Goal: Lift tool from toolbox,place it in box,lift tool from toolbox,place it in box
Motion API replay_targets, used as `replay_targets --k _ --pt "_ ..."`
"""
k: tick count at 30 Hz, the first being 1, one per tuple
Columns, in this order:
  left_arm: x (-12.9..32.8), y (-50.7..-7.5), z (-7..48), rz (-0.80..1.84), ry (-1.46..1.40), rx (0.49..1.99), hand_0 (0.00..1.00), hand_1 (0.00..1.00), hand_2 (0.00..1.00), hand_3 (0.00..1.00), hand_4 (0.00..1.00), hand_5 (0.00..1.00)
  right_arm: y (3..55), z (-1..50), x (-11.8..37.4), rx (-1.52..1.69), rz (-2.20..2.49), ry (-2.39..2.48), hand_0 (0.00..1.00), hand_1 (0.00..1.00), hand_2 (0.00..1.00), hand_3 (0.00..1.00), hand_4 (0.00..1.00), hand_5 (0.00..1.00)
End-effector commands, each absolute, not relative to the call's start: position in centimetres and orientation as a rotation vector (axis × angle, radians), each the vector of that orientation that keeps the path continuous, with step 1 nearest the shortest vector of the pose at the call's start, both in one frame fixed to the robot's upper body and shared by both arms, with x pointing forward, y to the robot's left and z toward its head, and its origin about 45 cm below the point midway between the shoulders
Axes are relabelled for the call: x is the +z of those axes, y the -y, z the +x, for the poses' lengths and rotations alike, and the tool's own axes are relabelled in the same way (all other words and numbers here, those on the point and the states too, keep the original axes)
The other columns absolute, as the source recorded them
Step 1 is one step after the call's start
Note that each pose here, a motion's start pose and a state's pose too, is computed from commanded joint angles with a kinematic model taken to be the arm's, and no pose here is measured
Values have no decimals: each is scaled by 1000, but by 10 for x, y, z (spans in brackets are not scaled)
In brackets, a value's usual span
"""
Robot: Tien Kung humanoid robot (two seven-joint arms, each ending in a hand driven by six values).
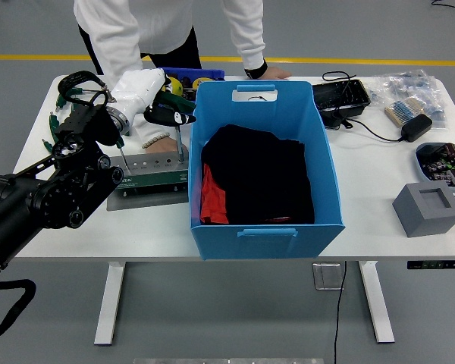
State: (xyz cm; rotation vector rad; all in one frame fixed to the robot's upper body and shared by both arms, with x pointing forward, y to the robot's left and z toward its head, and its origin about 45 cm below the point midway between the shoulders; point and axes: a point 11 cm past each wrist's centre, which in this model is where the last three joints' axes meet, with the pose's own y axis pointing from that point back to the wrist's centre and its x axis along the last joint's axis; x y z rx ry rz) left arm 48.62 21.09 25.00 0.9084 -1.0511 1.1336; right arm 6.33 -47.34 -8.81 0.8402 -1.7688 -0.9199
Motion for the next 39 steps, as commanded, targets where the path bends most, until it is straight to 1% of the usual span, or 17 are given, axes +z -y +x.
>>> replay_targets --k 5,6,11,12,29,30,39 --pt "256 -211 487 880 1061 1158 264 78 88 109 932 488 473 63 -88 -921 840 1769 681 663 728 574 777 687" --pt "257 -211 487 878 1062 1160 261 70 86 95 765 498 473 63 -88 -921 840 1770 678 663 729 575 778 687" --pt "263 -210 488 883 1076 1165 261 70 86 95 765 498 473 63 -88 -921 840 1769 678 663 729 575 778 687" --pt "265 -210 489 888 1080 1163 261 75 91 95 735 506 473 63 -88 -921 839 1769 679 663 728 575 778 692" --pt "288 -203 490 911 1162 1100 262 78 90 96 703 530 473 61 -89 -925 835 1766 680 663 729 576 778 692" --pt "289 -202 489 909 1169 1097 293 97 104 92 679 516 473 61 -89 -925 835 1766 680 663 729 575 778 692" --pt "313 -196 489 867 1252 1082 303 102 108 101 662 510 473 61 -88 -925 834 1770 679 663 729 575 779 690"
